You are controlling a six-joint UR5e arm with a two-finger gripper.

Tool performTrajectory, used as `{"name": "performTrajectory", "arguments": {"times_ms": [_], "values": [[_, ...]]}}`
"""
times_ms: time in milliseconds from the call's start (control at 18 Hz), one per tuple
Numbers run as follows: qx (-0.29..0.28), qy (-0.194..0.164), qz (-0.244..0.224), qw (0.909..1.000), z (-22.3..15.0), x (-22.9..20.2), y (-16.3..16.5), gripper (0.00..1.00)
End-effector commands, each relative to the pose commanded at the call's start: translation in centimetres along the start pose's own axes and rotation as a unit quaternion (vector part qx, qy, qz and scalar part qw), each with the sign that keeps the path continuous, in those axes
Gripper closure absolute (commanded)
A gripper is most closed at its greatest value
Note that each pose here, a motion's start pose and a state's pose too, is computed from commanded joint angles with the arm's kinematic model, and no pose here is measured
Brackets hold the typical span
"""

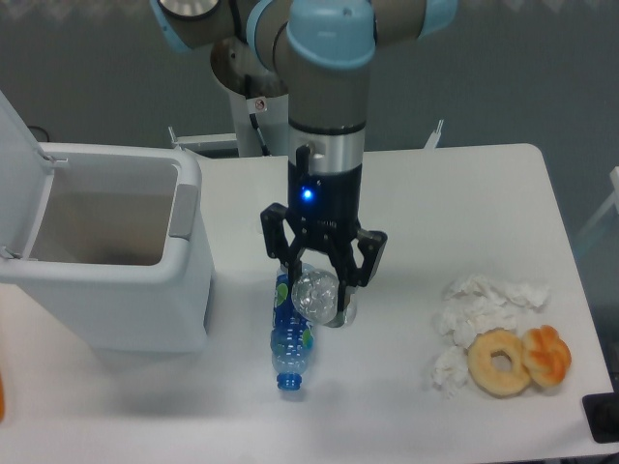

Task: Place the plastic bottle in the trash can
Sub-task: 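Close the gripper on the clear plastic bottle standing by the blue bottle, then lift the clear bottle and carry it over the white trash bin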

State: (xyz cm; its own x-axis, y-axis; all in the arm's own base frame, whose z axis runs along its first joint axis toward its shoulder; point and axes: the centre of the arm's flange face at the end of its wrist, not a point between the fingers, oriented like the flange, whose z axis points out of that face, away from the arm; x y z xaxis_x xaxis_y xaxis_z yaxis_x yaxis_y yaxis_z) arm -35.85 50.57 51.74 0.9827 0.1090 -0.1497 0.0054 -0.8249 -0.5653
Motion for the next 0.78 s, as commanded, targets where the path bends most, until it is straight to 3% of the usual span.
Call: {"name": "performTrajectory", "arguments": {"times_ms": [222, 389, 778], "values": [[0.051, 0.024, -0.081, 0.9951, -3.5, -0.1, -0.2, 0.33], [0.072, 0.049, -0.114, 0.9896, -4.6, 1.0, -0.7, 0.33], [0.117, 0.062, -0.134, 0.982, -10.6, 4.8, -1.5, 0.33]]}}
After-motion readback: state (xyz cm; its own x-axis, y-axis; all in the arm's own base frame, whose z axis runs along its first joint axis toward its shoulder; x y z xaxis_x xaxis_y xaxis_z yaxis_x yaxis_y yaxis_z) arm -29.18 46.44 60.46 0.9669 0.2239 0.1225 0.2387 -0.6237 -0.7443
